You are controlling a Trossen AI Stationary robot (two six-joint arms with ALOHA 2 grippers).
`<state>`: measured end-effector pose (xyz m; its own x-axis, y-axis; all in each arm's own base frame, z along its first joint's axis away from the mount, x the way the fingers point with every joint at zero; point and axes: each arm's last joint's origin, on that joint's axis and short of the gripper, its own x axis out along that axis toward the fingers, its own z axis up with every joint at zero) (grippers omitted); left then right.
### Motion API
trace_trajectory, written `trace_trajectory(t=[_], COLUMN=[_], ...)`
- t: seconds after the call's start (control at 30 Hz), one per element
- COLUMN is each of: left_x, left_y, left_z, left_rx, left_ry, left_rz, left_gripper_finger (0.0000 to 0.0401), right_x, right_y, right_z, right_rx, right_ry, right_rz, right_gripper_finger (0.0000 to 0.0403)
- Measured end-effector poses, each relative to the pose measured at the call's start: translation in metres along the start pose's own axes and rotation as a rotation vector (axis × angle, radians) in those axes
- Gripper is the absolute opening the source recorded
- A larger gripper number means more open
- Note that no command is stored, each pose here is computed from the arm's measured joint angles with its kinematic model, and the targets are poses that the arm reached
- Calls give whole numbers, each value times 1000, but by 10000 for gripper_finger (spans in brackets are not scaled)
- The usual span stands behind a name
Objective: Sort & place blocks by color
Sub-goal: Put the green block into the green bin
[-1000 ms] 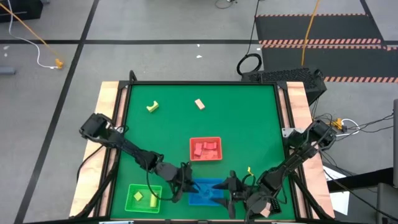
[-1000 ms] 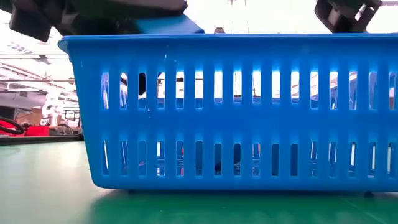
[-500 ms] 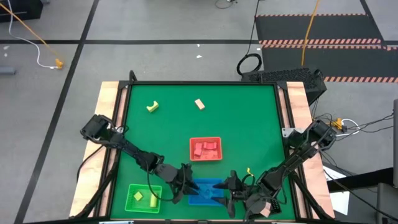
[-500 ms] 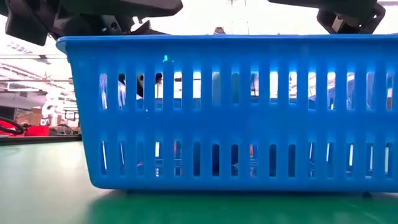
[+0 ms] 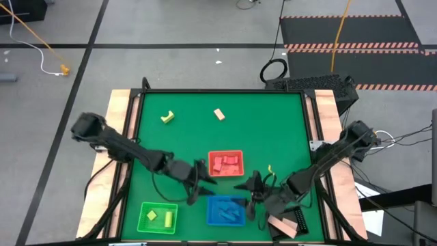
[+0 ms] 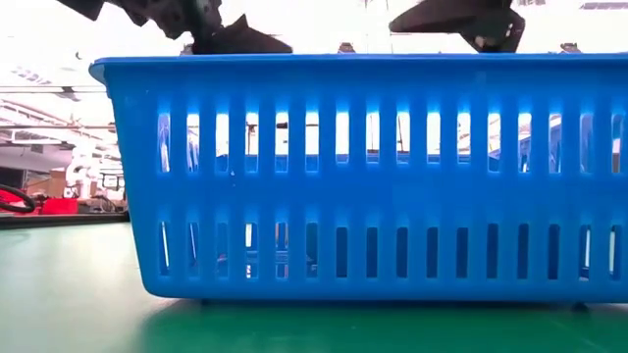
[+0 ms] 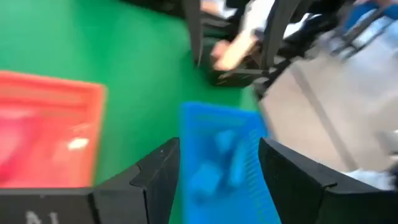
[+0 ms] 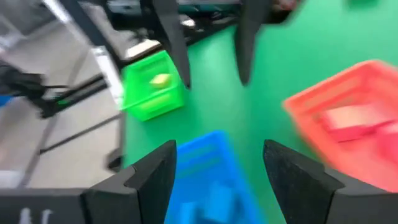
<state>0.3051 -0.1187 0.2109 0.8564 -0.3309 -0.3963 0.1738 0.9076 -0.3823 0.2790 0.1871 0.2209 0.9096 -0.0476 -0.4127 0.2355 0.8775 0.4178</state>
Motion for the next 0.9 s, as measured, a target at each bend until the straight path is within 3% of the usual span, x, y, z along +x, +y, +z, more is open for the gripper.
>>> trace_trajectory(t=[0.27,0.53,0.73,0.9], left_x=[-85,-143,-164,-182], left_y=[42,104,155,195], left_z=[20,15,17,10], left_rx=[-2,-194,-311,-405], left_ry=[179,370,391,468], left_rz=[440,880,1067,1180], left_gripper_finger=[223,223,223,223], right_x=[-20,-18,-9,-5], right_y=[-42,-78,-94,-107], right_z=[40,63,70,59], right_rx=[-60,-84,-68,-40], right_ry=[85,121,159,215], right_rz=[-188,-335,-338,-318], right_gripper_finger=[231,231,231,231])
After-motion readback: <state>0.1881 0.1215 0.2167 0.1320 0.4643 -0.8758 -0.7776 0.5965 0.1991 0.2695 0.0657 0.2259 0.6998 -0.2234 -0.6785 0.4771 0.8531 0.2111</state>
